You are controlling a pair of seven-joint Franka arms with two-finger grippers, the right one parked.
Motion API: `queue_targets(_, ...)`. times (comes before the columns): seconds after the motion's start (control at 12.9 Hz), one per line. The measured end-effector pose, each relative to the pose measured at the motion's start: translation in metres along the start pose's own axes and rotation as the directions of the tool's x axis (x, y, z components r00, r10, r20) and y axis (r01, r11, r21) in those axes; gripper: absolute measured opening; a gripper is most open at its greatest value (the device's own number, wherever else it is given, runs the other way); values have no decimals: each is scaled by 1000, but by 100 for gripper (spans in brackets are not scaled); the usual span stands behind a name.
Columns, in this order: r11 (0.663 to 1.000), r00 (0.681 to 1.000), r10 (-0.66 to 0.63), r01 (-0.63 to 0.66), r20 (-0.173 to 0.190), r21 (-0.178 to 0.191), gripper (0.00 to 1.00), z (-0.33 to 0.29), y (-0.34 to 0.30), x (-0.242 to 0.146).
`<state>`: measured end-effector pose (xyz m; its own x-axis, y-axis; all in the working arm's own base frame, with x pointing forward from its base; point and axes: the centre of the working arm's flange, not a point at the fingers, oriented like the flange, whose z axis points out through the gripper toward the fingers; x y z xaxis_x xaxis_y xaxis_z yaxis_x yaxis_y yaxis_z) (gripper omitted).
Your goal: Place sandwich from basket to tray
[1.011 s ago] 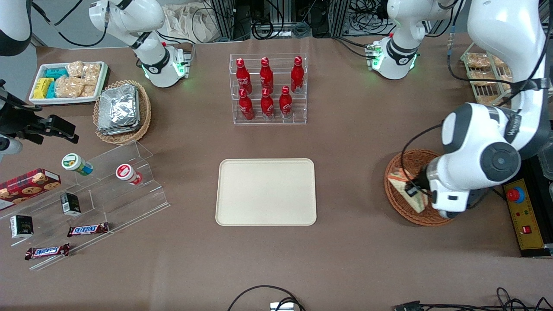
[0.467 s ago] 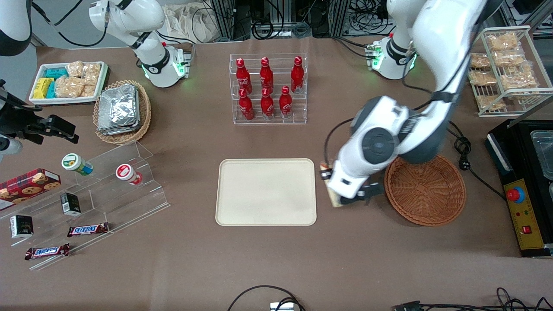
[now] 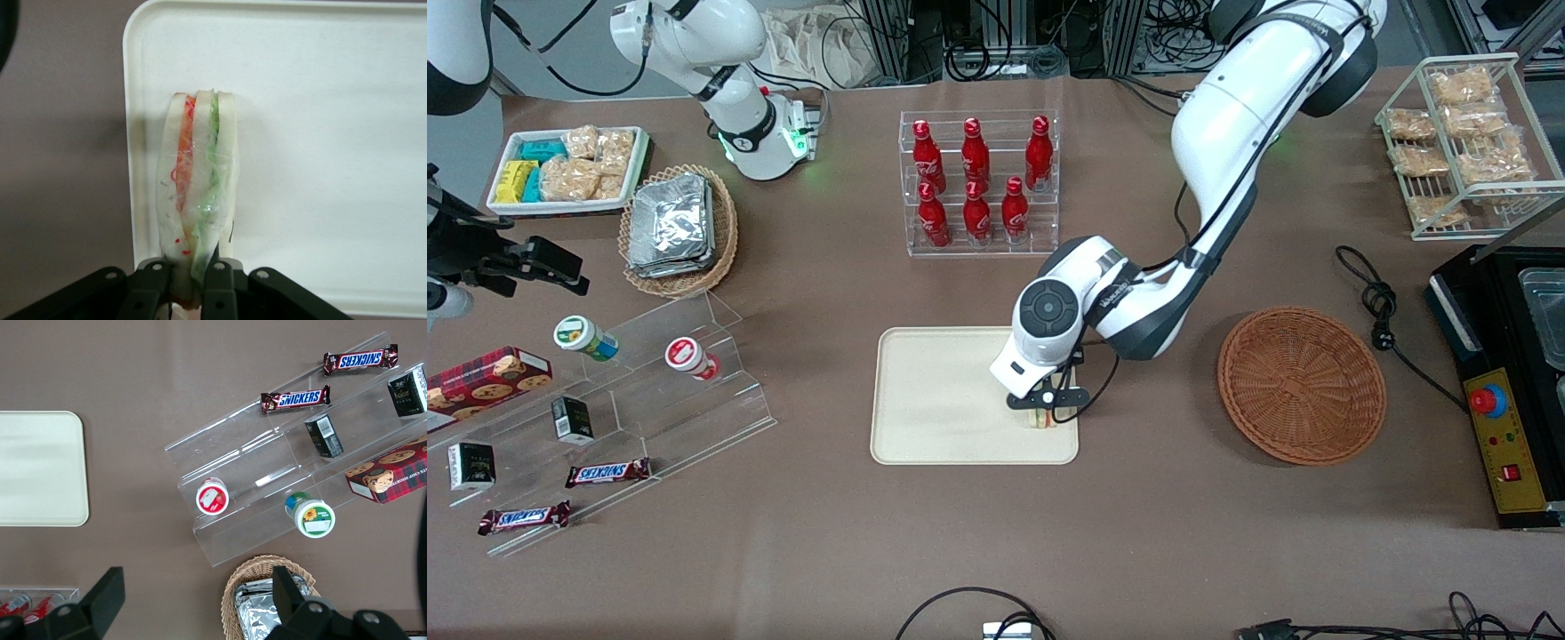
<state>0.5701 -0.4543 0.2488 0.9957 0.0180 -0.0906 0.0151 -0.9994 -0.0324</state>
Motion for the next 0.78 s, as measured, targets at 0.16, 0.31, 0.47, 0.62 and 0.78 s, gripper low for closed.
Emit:
queue_targets(0.16, 1000, 1000, 8, -8, -10, 8, 23, -1, -2, 3)
queue_targets(0.31, 1000, 1000, 6, -6, -19, 3, 31, -5, -3, 7)
queue_targets(0.47, 1000, 999, 0, 0, -35, -7, 52, -18, -5, 11)
queue_targets(0.62, 1000, 999, -5, 5, -40, 11, 72, -43, -10, 9)
queue_targets(0.78, 999, 999, -21, 23, -48, 40, 95, -75, -30, 6)
